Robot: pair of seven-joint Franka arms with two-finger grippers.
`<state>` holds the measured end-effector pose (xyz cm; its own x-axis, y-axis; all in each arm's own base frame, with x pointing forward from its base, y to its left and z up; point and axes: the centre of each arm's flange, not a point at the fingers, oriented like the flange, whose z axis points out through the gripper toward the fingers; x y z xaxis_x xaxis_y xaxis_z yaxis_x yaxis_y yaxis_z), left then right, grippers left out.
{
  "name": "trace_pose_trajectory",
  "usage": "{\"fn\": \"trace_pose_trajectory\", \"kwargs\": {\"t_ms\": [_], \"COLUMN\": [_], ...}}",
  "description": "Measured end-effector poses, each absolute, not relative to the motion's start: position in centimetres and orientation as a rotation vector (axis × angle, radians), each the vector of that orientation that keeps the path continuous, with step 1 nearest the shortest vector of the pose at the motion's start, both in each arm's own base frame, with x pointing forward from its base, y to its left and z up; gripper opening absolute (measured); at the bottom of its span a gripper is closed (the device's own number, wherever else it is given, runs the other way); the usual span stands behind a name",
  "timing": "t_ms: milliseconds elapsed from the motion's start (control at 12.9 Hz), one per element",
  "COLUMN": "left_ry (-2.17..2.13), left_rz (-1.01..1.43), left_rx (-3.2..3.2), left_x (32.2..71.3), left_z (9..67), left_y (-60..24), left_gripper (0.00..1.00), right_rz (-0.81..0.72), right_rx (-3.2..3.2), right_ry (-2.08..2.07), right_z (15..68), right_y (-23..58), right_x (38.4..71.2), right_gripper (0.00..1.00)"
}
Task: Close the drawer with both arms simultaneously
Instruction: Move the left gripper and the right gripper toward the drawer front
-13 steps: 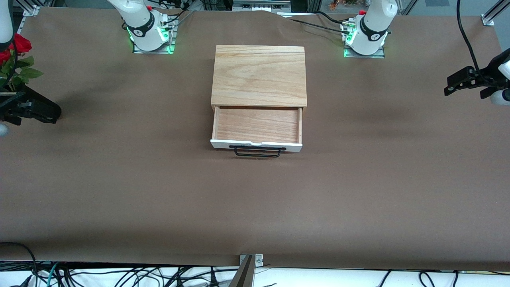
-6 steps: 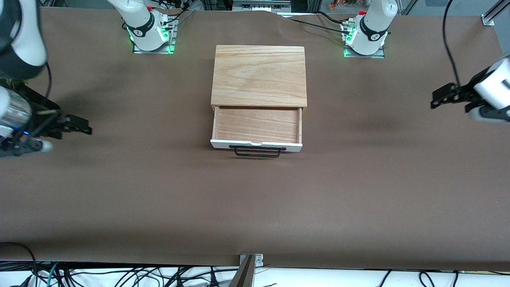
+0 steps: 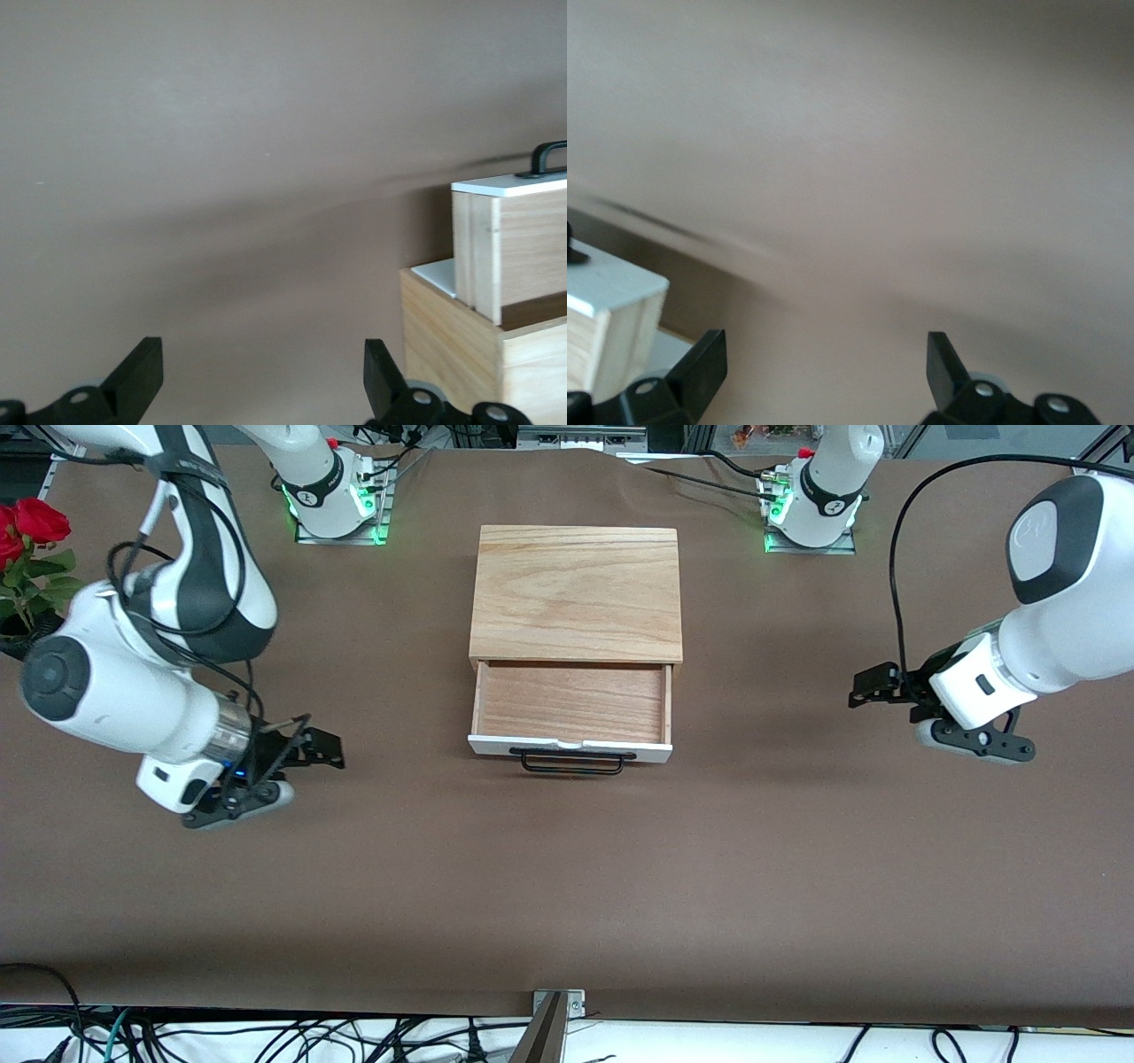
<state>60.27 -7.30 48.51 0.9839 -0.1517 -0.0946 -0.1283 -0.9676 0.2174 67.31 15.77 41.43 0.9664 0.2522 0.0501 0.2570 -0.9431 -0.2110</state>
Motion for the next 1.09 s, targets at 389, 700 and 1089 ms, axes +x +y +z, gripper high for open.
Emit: {"fn": "trace_pose_trajectory", "kwargs": {"t_ms": [389,700,1089], "left_ry": [-0.132,-0.100,-0.016], "left_rz": [-0.104,-0.066,-0.048], "left_rx": [2.791,2.705,2.651], "left_x": [62.2,63.5,64.1], "left_z": [45.5,42.3,39.6], "left_y": [-9.3,-12.8,-17.6], "left_gripper": [1.00,1.00,1.00], "right_rz": [-0.137,-0.153,-0.091], "right_rx": [-2.791,-2.788,-2.764], "right_ry": [-0.292,-0.251,-0.219], "right_z": [37.5,34.6,32.5], "right_y": [23.4,29.2,31.1], "right_x": [67.6,66.6,65.8], "right_gripper": [1.00,1.00,1.00]}}
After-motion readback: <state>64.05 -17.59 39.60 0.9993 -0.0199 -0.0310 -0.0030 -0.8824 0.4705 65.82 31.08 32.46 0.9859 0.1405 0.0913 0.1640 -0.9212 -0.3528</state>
